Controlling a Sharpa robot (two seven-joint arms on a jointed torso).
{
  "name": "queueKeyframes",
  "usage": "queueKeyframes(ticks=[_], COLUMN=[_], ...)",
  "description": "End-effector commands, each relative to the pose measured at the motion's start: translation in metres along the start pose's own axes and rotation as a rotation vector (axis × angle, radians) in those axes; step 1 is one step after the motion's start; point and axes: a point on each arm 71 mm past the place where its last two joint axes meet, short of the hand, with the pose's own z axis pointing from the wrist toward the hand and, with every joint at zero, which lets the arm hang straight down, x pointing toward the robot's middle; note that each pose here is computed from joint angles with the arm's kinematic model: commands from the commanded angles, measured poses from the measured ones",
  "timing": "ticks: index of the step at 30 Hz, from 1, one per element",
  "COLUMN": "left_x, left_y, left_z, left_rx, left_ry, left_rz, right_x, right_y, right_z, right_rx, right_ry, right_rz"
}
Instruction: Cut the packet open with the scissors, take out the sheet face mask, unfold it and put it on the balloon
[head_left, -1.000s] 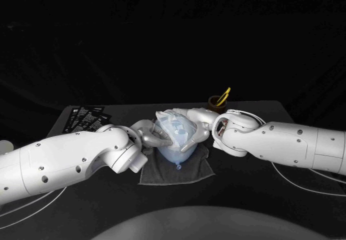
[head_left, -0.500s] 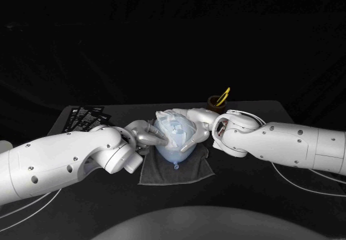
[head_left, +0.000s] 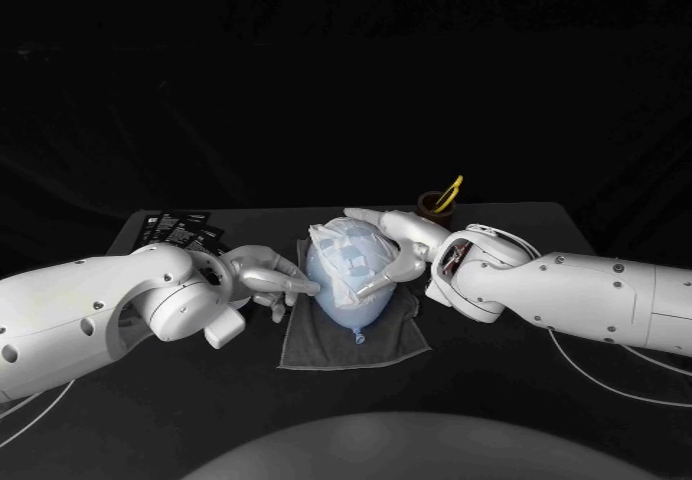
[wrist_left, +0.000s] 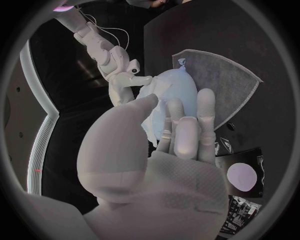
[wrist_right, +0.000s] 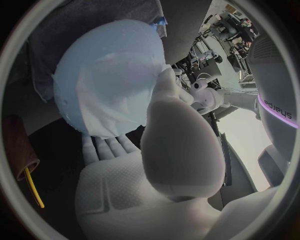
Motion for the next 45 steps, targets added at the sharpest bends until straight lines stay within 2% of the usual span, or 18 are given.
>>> queueKeyframes(ticks=[1, 8, 12, 18, 25, 28, 33, 39, 45], left_x=[0.0046, -0.0166, -0.0353, -0.0565, -0.0691, -0.0757, -0.0882, -0.0932, -0.0894], left_y=[-0.0023, 0.0032, 0.0033, -0.0027, -0.0169, -0.022, -0.0343, -0.0457, -0.0577], left_z=[-0.0033, -0.0097, -0.0121, -0.0122, -0.0078, -0.0034, 0.0081, 0.0217, 0.037], left_rx=[0.072, 0.142, 0.233, 0.382, 0.549, 0.601, 0.636, 0.634, 0.621], left_ry=[0.163, 0.191, 0.154, 0.016, -0.159, -0.224, -0.278, -0.284, -0.268], left_rz=[0.012, -0.019, -0.057, -0.044, 0.011, 0.026, 0.046, 0.069, 0.126], right_x=[-0.005, -0.012, -0.018, -0.03, -0.047, -0.054, -0.058, -0.055, -0.042], right_y=[0.006, 0.006, 0.006, 0.003, -0.005, -0.009, -0.01, -0.006, 0.001], right_z=[-0.004, -0.019, -0.032, -0.053, -0.076, -0.086, -0.098, -0.107, -0.113], right_rx=[-0.074, -0.094, -0.107, -0.132, -0.142, -0.139, -0.14, -0.132, -0.102], right_ry=[-0.072, -0.112, -0.142, -0.207, -0.315, -0.358, -0.383, -0.363, -0.326], right_rz=[0.058, 0.094, 0.115, 0.154, 0.165, 0.164, 0.155, 0.135, 0.111])
